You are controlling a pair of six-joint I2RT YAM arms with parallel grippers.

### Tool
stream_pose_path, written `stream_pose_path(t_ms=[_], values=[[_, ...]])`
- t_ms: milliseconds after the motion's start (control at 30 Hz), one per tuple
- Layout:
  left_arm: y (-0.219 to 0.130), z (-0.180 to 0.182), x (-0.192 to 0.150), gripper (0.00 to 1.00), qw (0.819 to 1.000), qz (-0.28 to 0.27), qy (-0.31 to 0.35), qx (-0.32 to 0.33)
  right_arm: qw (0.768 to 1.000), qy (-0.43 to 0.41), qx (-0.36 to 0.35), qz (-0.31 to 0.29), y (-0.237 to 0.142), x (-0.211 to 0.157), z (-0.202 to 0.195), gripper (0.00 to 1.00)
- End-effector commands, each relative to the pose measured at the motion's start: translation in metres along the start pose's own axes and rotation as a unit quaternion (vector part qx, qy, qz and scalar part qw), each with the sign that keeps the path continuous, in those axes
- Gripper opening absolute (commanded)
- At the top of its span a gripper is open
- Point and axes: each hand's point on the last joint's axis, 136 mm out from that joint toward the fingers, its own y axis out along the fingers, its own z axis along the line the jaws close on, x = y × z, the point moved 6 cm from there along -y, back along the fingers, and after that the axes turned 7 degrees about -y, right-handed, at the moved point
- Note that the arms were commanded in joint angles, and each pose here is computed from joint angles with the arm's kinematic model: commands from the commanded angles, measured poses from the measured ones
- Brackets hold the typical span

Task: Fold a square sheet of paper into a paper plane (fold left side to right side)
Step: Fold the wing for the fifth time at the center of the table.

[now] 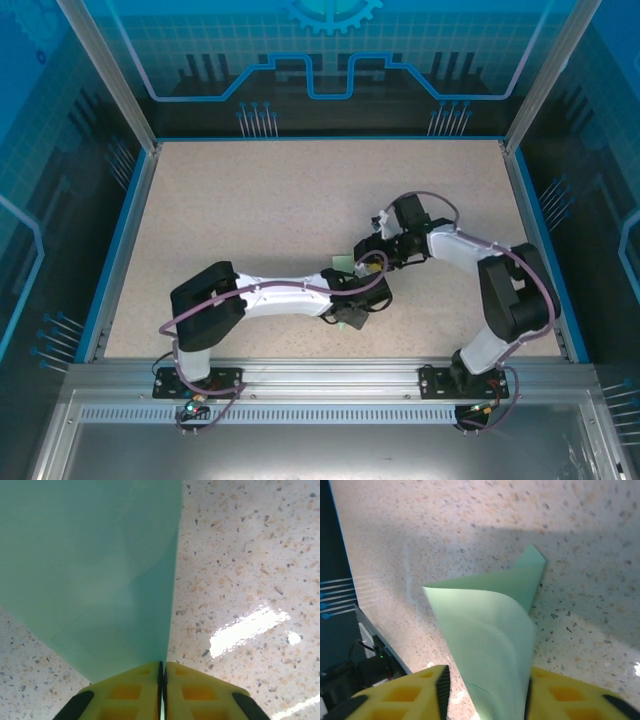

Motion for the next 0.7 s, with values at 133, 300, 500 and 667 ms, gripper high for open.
stream_pose_path(t_ms=[133,300,500,667], values=[[-0.013,0.001,0.008,0.08,0.995,-0.002,-0.047,-0.087,0.991,-0.037,-0.055,-0.117,-0.058,0.010,0.009,0.81],[-0.015,0.005,0.014,0.07,0.986,0.002,-0.077,-0.145,0.985,-0.022,-0.082,-0.151,-0.076,-0.010,-0.013,0.96],[-0.013,0.018,0.017,0.07,0.968,0.007,-0.122,-0.218,0.985,-0.028,-0.088,-0.145,-0.077,-0.028,-0.025,0.99],[-0.012,0.032,0.021,0.06,0.945,0.002,-0.163,-0.284,0.987,-0.029,-0.072,-0.141,-0.069,-0.039,-0.030,0.99]])
